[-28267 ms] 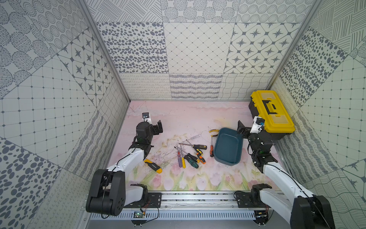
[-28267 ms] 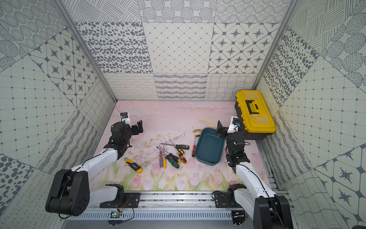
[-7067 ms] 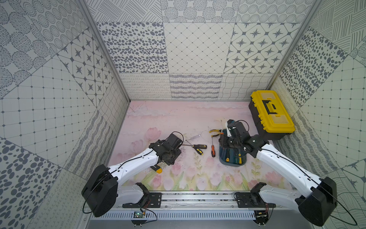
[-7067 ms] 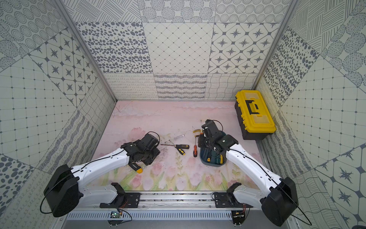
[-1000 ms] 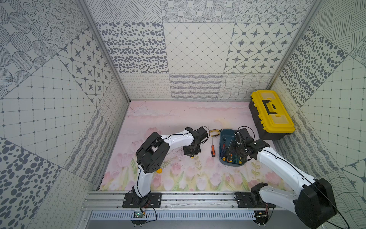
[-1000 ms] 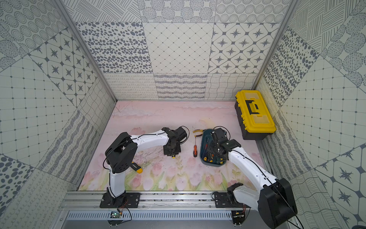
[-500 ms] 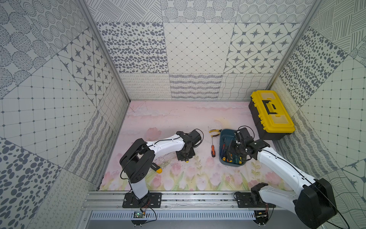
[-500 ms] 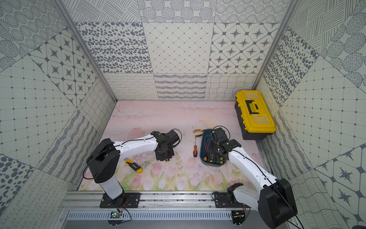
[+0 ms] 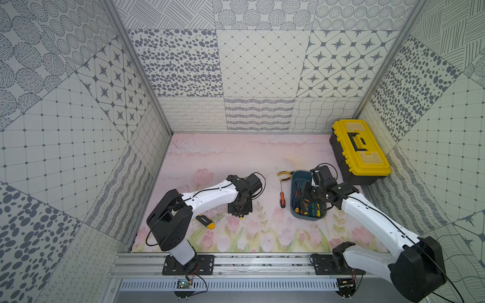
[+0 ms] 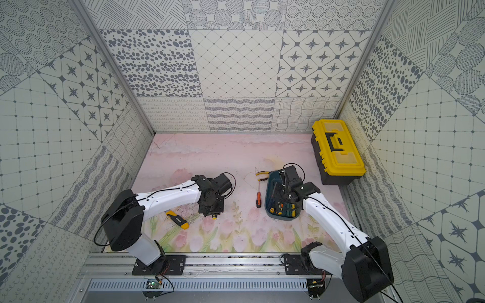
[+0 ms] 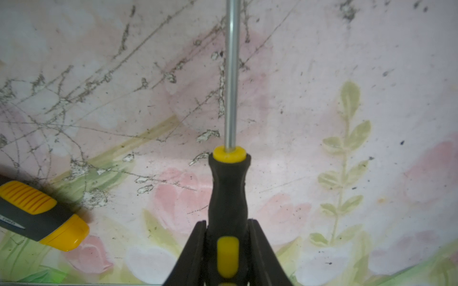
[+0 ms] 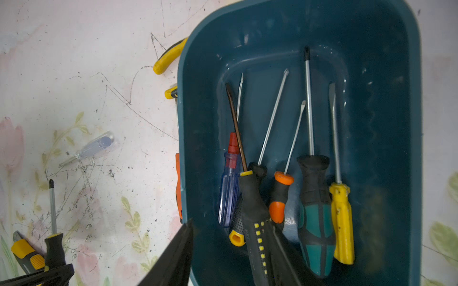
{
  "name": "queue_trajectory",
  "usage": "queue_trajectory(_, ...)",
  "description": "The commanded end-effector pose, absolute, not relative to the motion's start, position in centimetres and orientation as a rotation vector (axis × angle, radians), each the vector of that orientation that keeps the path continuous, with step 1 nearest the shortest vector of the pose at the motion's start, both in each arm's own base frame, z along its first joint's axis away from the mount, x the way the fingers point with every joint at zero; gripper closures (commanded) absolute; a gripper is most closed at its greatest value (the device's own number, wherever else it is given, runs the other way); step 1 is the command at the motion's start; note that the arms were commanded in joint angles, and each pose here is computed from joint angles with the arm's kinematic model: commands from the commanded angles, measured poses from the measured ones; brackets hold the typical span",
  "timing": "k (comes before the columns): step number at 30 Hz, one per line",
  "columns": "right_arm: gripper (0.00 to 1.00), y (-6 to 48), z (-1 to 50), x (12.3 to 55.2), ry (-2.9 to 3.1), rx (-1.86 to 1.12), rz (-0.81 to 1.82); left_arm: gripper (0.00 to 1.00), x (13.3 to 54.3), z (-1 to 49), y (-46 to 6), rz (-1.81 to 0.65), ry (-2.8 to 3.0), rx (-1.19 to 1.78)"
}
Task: Put the screwdriver on the desktop into the storage box
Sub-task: Place the screwdriver in the storage box.
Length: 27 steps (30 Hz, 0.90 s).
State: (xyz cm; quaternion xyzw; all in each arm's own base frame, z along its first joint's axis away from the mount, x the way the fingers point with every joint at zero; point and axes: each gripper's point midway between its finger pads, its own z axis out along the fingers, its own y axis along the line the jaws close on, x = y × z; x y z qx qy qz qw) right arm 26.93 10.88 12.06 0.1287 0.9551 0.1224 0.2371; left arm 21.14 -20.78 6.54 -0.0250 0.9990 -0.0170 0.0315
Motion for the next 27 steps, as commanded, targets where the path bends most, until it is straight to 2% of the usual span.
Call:
queue_trajectory(1,0.5,10.7,13.7,27.8,2.549,0.349,0.338,0.97,20.4,8.5,-20.5,-0.05,3.046,0.128)
queue_trajectory(6,0.52,8.5,15.3,27.4,2.477,0.425,0.265,0.95,21.7,11.8,-24.3,-0.108,2.925,0.212)
queue_trajectory(15,0.53,2.2,20.5,23.6,2.243,0.637,0.107,0.95,24.6,15.9,-38.5,-0.416,2.775,0.36)
queue_trajectory(21,0.53,0.7,21.7,21.3,2.192,0.693,0.112,0.96,24.6,14.8,-46.1,-0.56,2.795,0.352)
queue_trajectory(27,0.53,1.0,20.5,20.5,2.228,0.716,0.138,0.97,24.9,11.9,-48.0,-0.513,2.862,0.271)
